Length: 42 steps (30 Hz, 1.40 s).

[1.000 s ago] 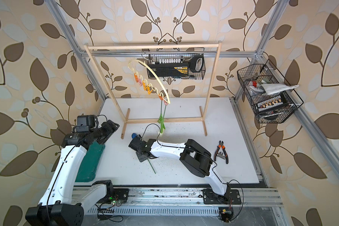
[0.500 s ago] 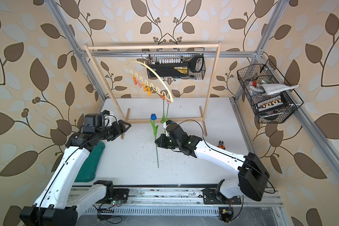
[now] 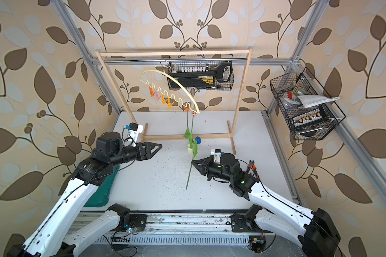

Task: Dry the flowers on a clothes hanger
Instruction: Pick up the flower at the center of the board.

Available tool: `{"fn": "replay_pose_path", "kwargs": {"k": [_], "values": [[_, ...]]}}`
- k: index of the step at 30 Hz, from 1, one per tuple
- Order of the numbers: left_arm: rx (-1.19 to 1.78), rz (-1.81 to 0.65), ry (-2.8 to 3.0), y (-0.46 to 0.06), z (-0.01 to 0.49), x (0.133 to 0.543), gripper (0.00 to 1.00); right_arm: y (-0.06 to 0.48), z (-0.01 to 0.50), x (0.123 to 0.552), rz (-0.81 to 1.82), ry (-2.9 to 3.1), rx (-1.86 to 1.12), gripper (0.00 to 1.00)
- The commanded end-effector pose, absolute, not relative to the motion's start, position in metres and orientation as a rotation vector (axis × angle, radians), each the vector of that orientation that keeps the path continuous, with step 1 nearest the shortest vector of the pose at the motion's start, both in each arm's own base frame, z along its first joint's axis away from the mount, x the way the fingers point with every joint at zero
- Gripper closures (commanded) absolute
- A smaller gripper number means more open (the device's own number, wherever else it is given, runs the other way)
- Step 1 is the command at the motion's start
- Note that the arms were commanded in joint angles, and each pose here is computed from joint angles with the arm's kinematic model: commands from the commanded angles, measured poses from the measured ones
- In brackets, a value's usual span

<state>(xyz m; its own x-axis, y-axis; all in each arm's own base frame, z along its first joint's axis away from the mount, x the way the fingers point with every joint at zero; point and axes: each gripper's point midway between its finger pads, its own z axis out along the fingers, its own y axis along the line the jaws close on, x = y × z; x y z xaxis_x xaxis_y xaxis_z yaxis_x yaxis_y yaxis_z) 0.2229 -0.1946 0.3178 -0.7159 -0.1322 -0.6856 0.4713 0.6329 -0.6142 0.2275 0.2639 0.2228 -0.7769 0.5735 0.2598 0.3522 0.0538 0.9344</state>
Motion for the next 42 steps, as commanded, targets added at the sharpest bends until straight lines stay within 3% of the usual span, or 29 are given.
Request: {"fn": "replay_pose_path", "kwargs": {"k": [1, 13, 24, 28, 36, 42], "values": [[0.425, -1.064, 2.015, -0.216, 0.335, 0.212, 0.28, 0.251, 0.224, 0.239, 1.889, 1.975, 1.232, 1.00], [0.625, -1.051, 1.947, -0.273, 0.329, 0.189, 0.25, 0.193, 0.220, 0.254, 1.681, 1.721, 1.453, 1.00], [0.703, -0.961, 1.797, -0.330, 0.334, 0.181, 0.23, 0.177, 0.238, 0.267, 1.576, 1.663, 1.481, 1.00], [0.705, -0.929, 1.824, -0.335, 0.331, 0.187, 0.24, 0.175, 0.243, 0.267, 1.569, 1.657, 1.462, 1.00], [0.684, -0.942, 1.840, -0.344, 0.332, 0.192, 0.37, 0.168, 0.263, 0.267, 1.532, 1.641, 1.407, 1.00], [0.683, -0.982, 1.858, -0.350, 0.330, 0.190, 0.40, 0.167, 0.268, 0.270, 1.506, 1.643, 1.390, 1.00]]}}
